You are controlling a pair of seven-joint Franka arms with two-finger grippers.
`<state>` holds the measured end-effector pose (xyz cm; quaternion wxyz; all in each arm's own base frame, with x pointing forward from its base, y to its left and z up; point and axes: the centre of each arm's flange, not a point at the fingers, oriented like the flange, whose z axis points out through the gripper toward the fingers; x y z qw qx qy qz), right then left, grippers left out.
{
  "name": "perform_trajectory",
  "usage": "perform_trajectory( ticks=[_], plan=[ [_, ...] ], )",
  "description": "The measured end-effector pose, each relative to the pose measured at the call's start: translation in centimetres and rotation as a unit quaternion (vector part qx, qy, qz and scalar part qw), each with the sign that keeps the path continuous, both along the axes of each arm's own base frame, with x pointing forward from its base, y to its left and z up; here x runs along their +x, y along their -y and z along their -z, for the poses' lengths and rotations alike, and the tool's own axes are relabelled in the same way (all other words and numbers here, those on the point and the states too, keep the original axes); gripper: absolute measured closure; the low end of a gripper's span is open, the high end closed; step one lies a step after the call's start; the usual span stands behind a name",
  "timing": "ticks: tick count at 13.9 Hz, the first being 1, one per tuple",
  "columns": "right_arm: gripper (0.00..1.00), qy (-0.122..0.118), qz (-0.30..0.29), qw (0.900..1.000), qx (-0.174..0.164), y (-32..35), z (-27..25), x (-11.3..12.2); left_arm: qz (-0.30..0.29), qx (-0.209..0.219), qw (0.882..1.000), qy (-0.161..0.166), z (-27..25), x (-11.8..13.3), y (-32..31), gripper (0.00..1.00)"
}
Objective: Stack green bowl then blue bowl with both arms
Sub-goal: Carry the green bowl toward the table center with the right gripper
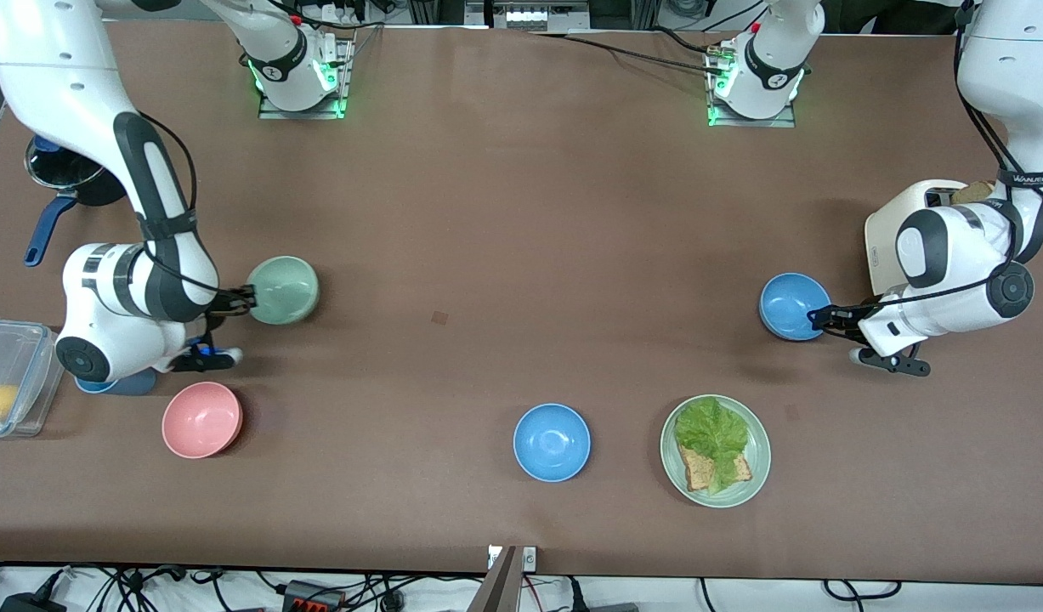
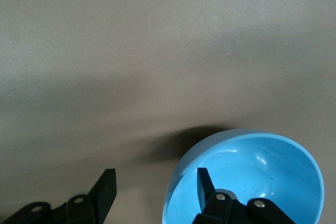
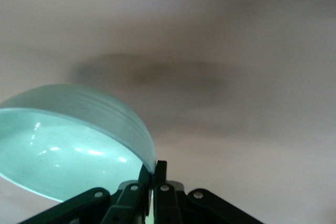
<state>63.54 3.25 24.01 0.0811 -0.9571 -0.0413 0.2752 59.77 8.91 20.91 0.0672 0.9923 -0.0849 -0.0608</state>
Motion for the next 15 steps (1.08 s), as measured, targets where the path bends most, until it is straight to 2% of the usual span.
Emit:
perform_trajectory(
  ticks=[2, 3, 5, 8, 11, 14, 15],
  plan=[
    [0.96, 0.022, -0.006, 1.000, 0.015, -5.9, -3.0, 0.9, 0.000, -0.001, 1.000, -0.002, 0.2, 0.0, 0.0, 0.35],
    [0.96, 0.030, -0.009, 0.999, 0.012, -9.3, -4.1, 0.9, 0.000, -0.001, 1.000, -0.002, 0.3, -0.1, 0.0, 0.41],
    [0.96, 0.041, -0.010, 0.999, 0.010, -17.1, -5.0, 0.0, 0.000, -0.001, 1.000, -0.002, 0.3, -0.1, 0.0, 0.44],
    [0.96, 0.058, -0.002, 0.998, -0.002, -27.7, -4.6, -3.1, 0.000, -0.001, 1.000, -0.003, 0.3, -0.1, 0.0, 0.44],
    [0.96, 0.083, 0.014, 0.996, -0.024, -36.4, -3.7, -7.1, -0.001, -0.001, 1.000, -0.003, 0.3, -0.1, 0.0, 0.50],
    [0.96, 0.105, 0.023, 0.994, -0.030, -41.6, -1.6, -9.8, -0.013, 0.000, 1.000, -0.005, 0.4, -0.1, 0.0, 0.53],
    [0.96, 0.109, 0.020, 0.993, -0.030, -42.6, -0.5, -10.5, -0.016, 0.001, 1.000, -0.006, 0.4, -0.1, 0.1, 0.58]
  ],
)
